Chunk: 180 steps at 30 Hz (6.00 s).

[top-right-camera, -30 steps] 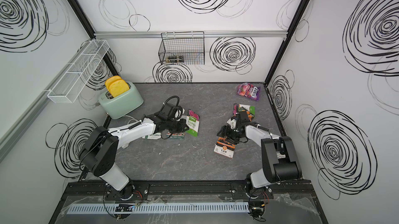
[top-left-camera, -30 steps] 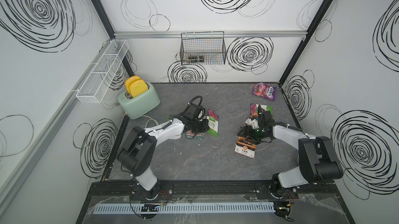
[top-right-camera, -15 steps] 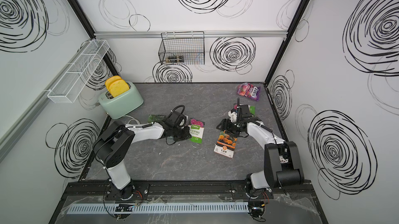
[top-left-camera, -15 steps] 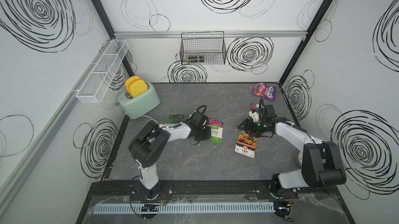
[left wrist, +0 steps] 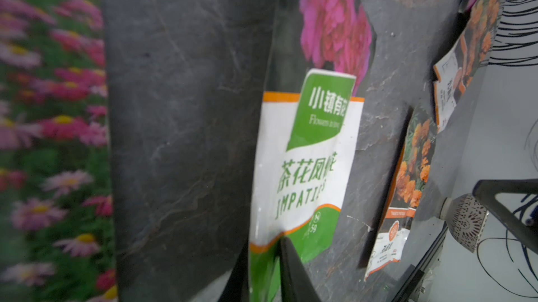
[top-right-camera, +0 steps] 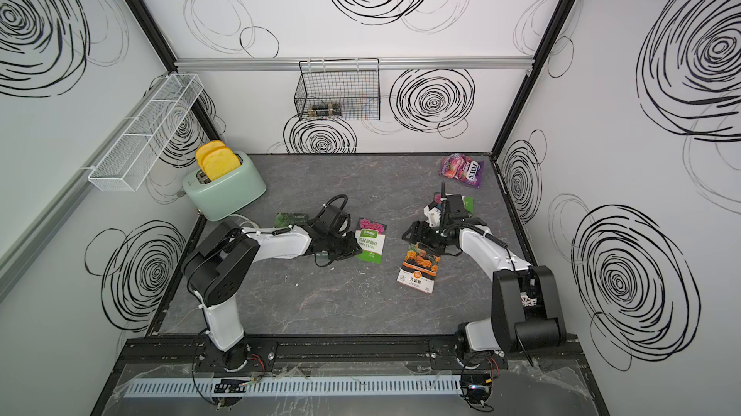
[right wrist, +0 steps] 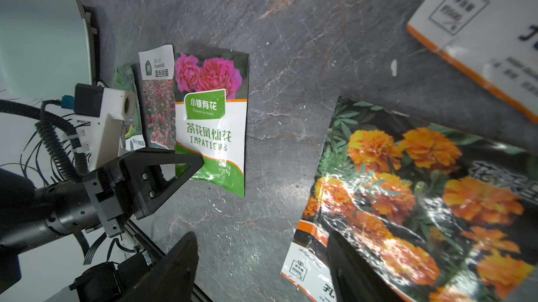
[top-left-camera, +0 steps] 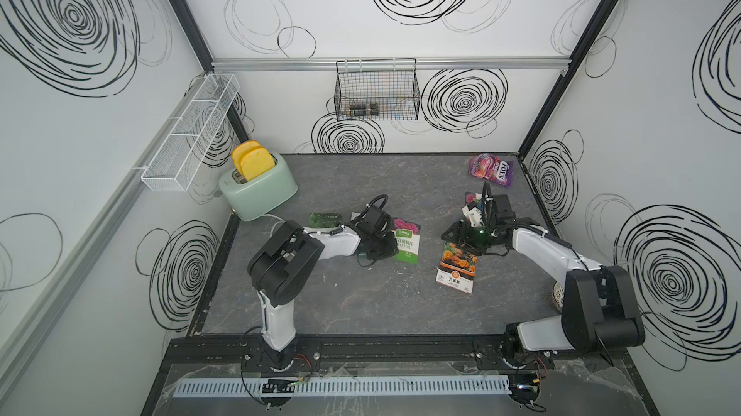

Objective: Arrange the seed packets in a row
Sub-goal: Place the seed packet at the center of the board, then adjust the seed packet at the center of the board.

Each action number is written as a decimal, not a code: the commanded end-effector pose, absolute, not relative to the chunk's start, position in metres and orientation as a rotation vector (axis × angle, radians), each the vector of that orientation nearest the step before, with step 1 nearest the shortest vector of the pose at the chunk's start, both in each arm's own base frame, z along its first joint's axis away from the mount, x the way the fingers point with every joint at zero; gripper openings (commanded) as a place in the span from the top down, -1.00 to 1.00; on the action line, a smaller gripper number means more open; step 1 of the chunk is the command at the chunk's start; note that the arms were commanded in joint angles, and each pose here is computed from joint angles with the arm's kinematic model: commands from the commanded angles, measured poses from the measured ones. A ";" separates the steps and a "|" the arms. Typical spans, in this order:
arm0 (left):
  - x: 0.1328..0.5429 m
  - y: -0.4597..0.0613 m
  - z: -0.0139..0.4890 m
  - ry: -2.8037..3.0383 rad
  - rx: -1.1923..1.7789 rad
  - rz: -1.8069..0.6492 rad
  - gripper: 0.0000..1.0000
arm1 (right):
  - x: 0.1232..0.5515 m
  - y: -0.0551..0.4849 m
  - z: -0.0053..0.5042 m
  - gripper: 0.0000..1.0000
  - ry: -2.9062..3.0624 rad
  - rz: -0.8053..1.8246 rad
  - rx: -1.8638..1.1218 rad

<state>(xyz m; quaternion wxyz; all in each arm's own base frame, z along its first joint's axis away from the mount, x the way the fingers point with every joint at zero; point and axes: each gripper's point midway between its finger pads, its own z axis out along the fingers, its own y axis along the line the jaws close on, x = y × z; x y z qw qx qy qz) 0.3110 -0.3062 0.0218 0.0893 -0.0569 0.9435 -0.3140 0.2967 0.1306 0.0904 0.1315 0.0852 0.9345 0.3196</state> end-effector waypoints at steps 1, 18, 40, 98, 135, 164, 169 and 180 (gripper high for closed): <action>0.321 -0.310 0.033 2.776 -0.200 -0.921 0.18 | 0.289 0.132 0.091 -0.47 2.728 0.935 0.218; 0.321 -0.258 0.135 2.609 -0.132 -0.728 -0.93 | 0.310 0.197 0.084 -0.50 2.805 0.829 -0.061; 0.320 -0.166 0.158 2.507 -0.263 -0.646 -0.92 | 0.343 0.234 0.022 -0.50 2.923 0.754 -0.174; 0.317 -0.151 0.146 2.510 -0.290 -0.637 -0.92 | 0.300 0.266 0.031 -0.48 2.915 0.822 -0.244; 0.412 -0.303 0.083 2.575 0.151 -0.840 -0.93 | 0.353 0.093 0.101 -0.48 2.692 0.725 0.240; 0.439 -0.277 0.051 2.609 0.095 -0.828 -0.92 | 0.357 0.079 0.092 -0.48 2.690 0.741 0.311; 0.445 -0.275 0.057 2.592 0.077 -0.833 -0.93 | 0.357 0.080 0.093 -0.48 2.691 0.746 0.307; 0.451 -0.282 0.076 2.550 0.093 -0.860 -0.92 | 0.357 0.078 0.095 -0.48 2.686 0.737 0.311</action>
